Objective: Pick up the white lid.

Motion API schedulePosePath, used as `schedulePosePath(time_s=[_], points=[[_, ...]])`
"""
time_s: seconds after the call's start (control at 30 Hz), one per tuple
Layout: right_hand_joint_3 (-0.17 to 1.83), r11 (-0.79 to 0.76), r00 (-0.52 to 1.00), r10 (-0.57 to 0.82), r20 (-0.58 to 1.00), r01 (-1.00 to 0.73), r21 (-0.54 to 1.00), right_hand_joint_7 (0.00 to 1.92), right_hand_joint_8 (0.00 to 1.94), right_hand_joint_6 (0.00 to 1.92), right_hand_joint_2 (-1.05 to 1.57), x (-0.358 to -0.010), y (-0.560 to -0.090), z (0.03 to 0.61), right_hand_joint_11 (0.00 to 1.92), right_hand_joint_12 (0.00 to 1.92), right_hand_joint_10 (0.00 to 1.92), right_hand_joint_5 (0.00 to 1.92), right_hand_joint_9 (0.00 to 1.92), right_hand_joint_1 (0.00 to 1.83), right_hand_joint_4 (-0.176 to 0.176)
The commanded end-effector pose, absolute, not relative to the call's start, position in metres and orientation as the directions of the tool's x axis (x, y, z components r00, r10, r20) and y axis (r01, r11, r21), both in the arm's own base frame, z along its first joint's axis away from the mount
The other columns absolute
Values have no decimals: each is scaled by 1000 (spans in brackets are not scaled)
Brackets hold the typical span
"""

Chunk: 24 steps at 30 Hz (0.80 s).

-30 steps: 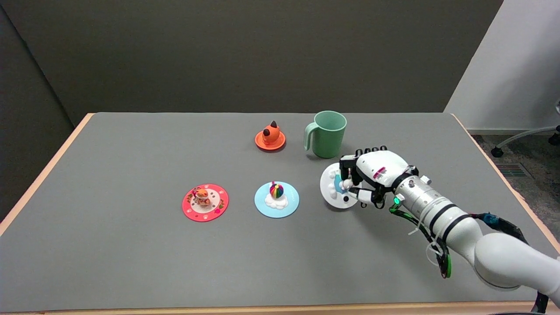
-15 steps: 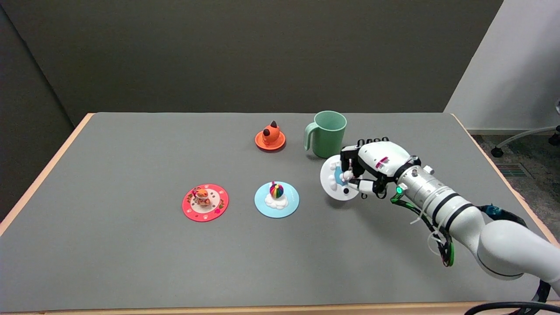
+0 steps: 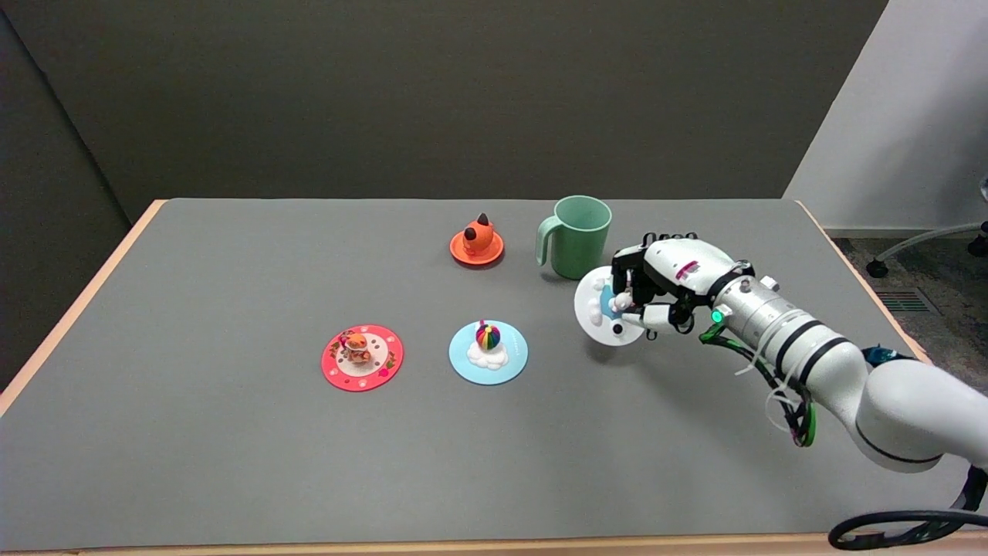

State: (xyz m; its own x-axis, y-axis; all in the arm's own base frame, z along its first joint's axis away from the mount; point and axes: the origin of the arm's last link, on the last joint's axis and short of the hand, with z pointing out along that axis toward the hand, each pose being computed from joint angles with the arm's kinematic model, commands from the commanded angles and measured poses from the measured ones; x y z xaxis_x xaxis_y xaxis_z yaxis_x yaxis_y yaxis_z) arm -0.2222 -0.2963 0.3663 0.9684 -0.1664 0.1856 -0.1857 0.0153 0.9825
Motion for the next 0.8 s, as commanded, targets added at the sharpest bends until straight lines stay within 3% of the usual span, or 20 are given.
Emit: schedulePosePath(time_s=[0.03, 0.77, 0.8], points=[[201, 75, 935, -206, 289, -279, 957, 1016, 936, 1245, 1040, -202, -306, 394, 734, 1265, 670, 868, 984, 1211, 19], [194, 82, 903, -205, 378, -369, 926, 1038, 923, 1205, 1035, -162, -319, 413, 779, 1296, 683, 880, 1006, 1216, 19], [175, 81, 901, -202, 383, -374, 924, 1029, 953, 1222, 1034, -160, -319, 414, 793, 1250, 838, 875, 987, 1296, -42]])
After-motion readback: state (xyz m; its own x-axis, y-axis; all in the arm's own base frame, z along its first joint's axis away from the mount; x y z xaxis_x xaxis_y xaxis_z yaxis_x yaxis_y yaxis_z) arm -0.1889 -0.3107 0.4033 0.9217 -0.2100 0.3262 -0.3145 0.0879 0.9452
